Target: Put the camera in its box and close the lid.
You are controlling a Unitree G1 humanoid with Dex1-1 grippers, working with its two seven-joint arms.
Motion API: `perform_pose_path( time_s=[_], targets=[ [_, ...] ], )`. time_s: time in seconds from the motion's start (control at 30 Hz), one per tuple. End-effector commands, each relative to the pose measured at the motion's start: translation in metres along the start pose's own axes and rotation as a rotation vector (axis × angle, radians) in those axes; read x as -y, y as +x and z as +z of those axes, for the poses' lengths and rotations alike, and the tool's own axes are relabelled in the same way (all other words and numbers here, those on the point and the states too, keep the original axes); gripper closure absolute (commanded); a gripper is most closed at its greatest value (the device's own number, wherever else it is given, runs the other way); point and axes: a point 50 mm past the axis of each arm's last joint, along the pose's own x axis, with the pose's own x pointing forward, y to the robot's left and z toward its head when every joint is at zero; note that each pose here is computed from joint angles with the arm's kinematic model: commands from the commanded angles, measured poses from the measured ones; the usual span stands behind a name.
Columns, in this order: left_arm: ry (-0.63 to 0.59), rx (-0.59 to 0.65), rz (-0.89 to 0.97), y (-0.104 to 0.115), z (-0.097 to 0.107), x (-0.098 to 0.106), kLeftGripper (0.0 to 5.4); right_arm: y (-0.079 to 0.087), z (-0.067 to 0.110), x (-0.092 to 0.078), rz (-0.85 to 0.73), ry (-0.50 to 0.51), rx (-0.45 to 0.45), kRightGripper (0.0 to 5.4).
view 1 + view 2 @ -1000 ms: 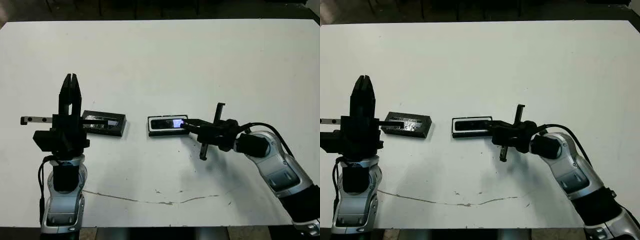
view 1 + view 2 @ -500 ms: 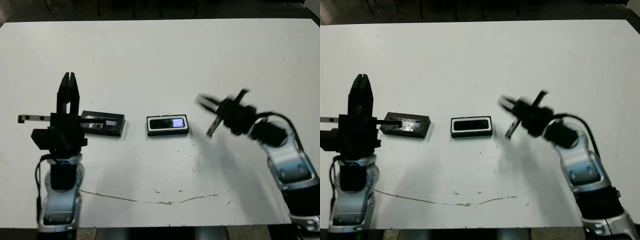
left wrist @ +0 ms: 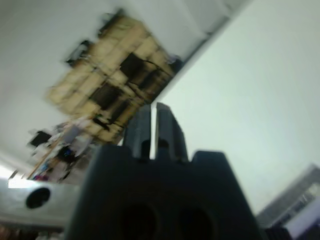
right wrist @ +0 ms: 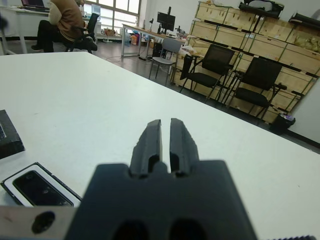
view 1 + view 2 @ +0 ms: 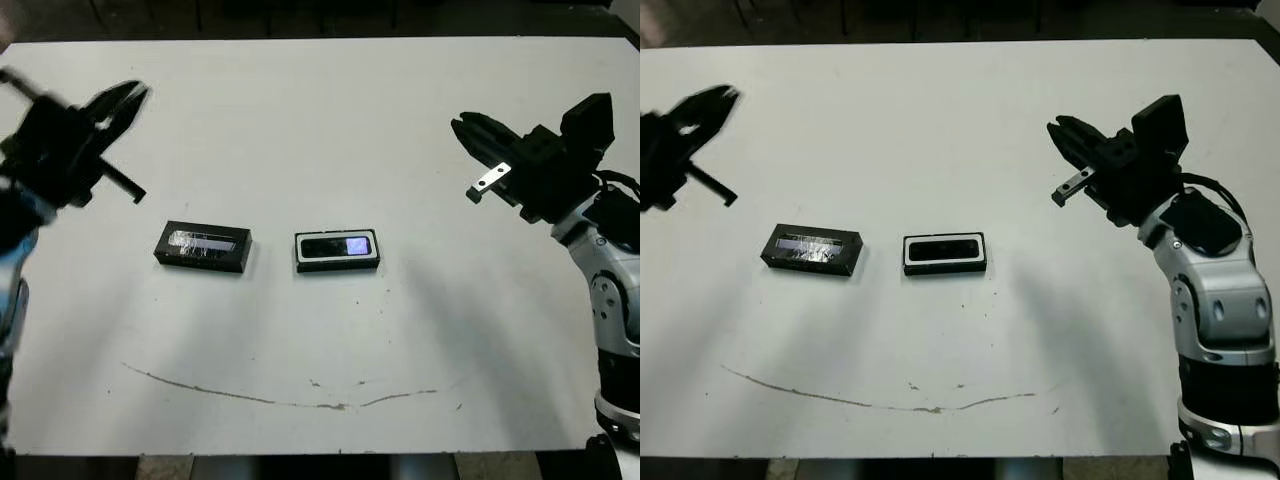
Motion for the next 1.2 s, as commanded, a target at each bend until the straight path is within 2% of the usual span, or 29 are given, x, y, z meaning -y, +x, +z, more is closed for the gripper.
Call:
perform_pose_path(
  time_s=[0.03, 0.13, 0.2, 0.37, 0.67, 1.1, 1.2],
  targets=[
    [0.037, -0.193, -0.247, 0.016, -0.009, -0.006, 5.4, -0.003, -0.005, -0.001, 0.004, -0.003, -0.041, 5.38],
    [0.071, -0.31, -0.338, 0.033, -0.017, -0.004, 5.4, -0.003, -0.006, -0.002, 0.012, -0.005, -0.044, 5.38],
    [0.072, -0.345, -0.368, 0.042, -0.022, -0.001, 5.4, -0.004, -0.006, -0.003, 0.013, -0.006, -0.051, 5.38],
    [0.068, -0.378, -0.477, 0.065, -0.026, 0.013, 5.4, -0.005, -0.006, -0.004, 0.027, -0.019, -0.06, 5.38],
    [0.063, -0.441, -0.657, 0.093, -0.022, 0.033, 5.4, -0.007, -0.009, -0.004, 0.07, -0.004, -0.093, 5.38],
    [0.174, -0.421, -0.767, 0.106, -0.009, 0.053, 5.4, -0.007, -0.01, -0.008, 0.118, -0.001, -0.095, 5.38],
    [0.231, -0.398, -0.826, 0.105, -0.004, 0.057, 5.4, -0.007, -0.011, -0.009, 0.117, 0.004, -0.096, 5.38]
  ],
)
